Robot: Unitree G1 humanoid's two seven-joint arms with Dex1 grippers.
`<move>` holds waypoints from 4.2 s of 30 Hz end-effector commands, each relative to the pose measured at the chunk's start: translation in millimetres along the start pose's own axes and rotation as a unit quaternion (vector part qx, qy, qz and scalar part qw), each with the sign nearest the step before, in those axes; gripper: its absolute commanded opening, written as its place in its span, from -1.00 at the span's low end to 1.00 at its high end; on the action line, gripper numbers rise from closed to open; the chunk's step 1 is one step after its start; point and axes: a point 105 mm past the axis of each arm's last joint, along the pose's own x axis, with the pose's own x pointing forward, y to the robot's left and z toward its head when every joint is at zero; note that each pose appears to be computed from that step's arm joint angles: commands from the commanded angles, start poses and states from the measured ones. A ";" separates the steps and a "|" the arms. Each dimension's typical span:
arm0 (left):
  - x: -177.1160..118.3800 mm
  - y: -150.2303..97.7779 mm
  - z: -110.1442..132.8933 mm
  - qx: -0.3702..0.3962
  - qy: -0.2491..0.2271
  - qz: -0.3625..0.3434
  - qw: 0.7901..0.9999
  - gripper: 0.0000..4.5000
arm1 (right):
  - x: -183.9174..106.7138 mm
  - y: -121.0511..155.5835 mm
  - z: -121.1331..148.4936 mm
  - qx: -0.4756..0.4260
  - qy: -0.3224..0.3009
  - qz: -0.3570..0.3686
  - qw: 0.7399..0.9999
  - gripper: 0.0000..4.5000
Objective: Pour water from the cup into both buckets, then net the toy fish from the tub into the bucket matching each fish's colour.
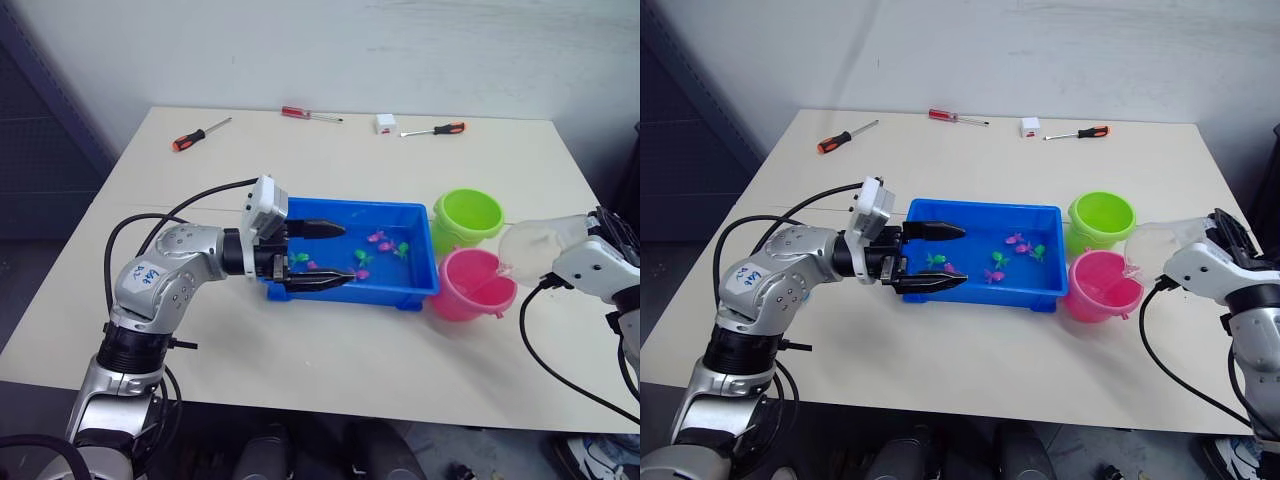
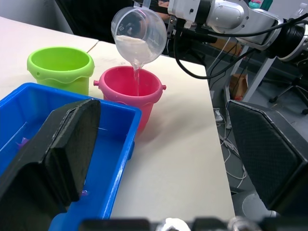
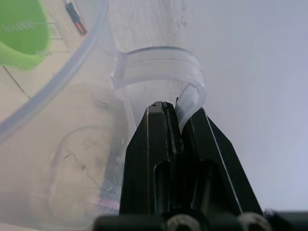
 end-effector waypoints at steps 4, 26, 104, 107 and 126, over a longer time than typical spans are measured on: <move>0.6 10.4 10.4 0.013 -0.019 0.029 0.999 1.00 | -4.8 -13.1 -26.4 0.151 0.072 -0.038 0.985 -0.99; 4.0 45.5 26.6 0.024 -0.050 0.131 0.990 1.00 | 93.5 -21.6 -37.3 0.297 0.121 -0.045 0.946 -0.99; 18.7 -15.7 48.6 0.009 -0.077 -0.128 0.989 1.00 | -120.1 77.8 -96.4 0.513 0.334 -0.109 0.783 1.00; 23.4 -14.5 46.3 0.009 -0.075 -0.140 0.987 1.00 | -133.8 73.6 -88.3 0.506 0.337 -0.103 0.788 1.00; -74.8 -2.2 -37.7 -0.024 0.058 0.110 0.992 1.00 | -47.0 13.2 140.9 0.484 -0.181 0.392 0.761 1.00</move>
